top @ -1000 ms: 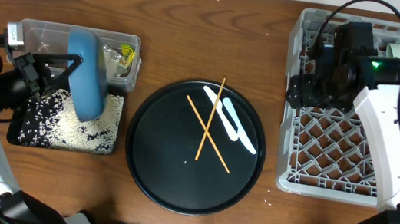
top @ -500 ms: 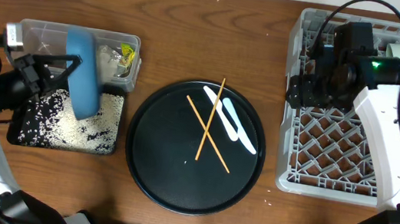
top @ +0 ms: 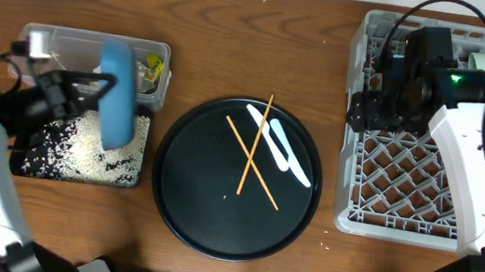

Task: Sort waste into correct bins and load items into the dishwasher rack
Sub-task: 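Carry the blue bowl back onto the round tray and release it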

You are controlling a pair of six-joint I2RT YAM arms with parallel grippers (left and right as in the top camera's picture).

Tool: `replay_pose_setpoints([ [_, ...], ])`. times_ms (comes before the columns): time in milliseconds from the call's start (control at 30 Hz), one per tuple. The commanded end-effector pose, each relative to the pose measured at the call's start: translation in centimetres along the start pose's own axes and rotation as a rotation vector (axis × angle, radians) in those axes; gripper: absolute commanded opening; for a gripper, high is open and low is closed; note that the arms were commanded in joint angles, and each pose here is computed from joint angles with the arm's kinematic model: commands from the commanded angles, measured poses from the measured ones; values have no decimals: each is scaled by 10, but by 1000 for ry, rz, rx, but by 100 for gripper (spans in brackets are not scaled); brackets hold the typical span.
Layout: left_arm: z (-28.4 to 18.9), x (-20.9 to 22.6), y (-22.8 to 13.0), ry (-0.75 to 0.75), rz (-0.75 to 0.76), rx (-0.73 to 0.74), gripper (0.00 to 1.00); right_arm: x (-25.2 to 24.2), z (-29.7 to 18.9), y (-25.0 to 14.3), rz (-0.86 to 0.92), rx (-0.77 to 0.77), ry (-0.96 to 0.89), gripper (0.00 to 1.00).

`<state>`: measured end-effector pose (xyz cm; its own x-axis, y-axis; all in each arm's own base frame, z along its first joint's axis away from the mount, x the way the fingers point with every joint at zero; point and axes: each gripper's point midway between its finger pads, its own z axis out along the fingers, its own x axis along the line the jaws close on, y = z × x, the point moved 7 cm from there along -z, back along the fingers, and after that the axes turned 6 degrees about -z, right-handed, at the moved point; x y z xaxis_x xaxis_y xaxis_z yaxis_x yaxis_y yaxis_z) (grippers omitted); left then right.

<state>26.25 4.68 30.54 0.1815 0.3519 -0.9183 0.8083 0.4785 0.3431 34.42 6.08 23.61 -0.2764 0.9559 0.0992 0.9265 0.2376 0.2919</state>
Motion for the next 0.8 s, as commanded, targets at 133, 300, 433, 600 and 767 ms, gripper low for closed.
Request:
replay_pose_setpoints([
  [133, 50, -35, -18, 261, 199, 119, 6, -4, 0, 0, 26, 1, -8, 82],
  [300, 104, -43, -39, 377, 335, 216, 6, -3, 0, -1, 24, 6, 0, 83],
  [433, 150, -41, -66, 438, 439, 330, 6, -3, 0, -2, 25, 9, 0, 83],
  [600, 193, -21, -96, 522, 493, 466, 6, -3, 0, -2, 25, 9, -1, 83],
  [767, 232, 2, -120, 535, 498, 570, 6, -3, 0, -2, 25, 9, -1, 83],
])
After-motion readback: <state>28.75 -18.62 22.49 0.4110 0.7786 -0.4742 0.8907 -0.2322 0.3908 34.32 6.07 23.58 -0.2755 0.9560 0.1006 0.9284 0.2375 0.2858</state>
